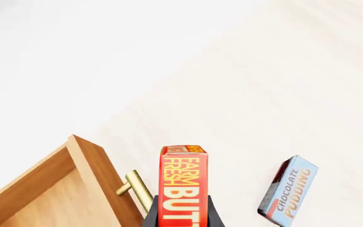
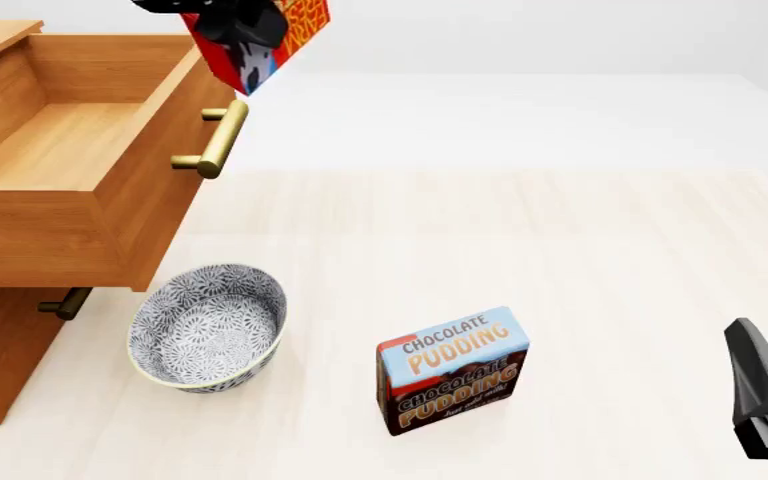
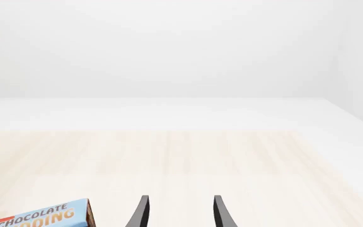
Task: Put the butter at the back in the top drawer of the cabinet and close it.
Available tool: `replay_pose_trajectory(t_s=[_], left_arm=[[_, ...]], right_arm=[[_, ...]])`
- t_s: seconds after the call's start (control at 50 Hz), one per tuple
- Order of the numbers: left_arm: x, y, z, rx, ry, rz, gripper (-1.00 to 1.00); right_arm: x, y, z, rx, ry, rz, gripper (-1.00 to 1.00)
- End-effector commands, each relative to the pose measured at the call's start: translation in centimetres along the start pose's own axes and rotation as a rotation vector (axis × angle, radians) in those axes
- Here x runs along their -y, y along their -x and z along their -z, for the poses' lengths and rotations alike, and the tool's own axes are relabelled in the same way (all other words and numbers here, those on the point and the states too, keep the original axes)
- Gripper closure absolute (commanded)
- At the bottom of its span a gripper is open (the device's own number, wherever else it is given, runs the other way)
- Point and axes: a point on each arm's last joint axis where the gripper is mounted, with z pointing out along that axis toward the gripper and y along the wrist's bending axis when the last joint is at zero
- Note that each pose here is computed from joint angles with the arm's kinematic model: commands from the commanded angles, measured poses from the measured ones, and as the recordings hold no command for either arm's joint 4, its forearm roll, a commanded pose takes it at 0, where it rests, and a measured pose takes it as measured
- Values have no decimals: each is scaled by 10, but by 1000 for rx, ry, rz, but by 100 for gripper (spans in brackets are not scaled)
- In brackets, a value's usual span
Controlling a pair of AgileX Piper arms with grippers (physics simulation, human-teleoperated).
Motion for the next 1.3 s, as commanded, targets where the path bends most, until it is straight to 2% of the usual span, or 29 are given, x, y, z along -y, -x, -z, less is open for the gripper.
replay_pose_trajectory(t_s=[0.02, 0.32, 0.62, 0.98, 1.3], left_arm=[[-18, -9, 38, 33, 70, -12, 100], [-32, -18, 73, 46, 135, 1, 100], [-43, -33, 92, 34, 198, 30, 100], [-51, -57, 104, 1, 264, 81, 100], [-56, -78, 101, -33, 303, 127, 100]], right_arm=[[0, 0, 0, 0, 0, 0, -100], [0, 0, 0, 0, 0, 0, -100], [0, 0, 0, 0, 0, 0, -100], [0, 0, 0, 0, 0, 0, -100], [0, 0, 0, 0, 0, 0, -100]])
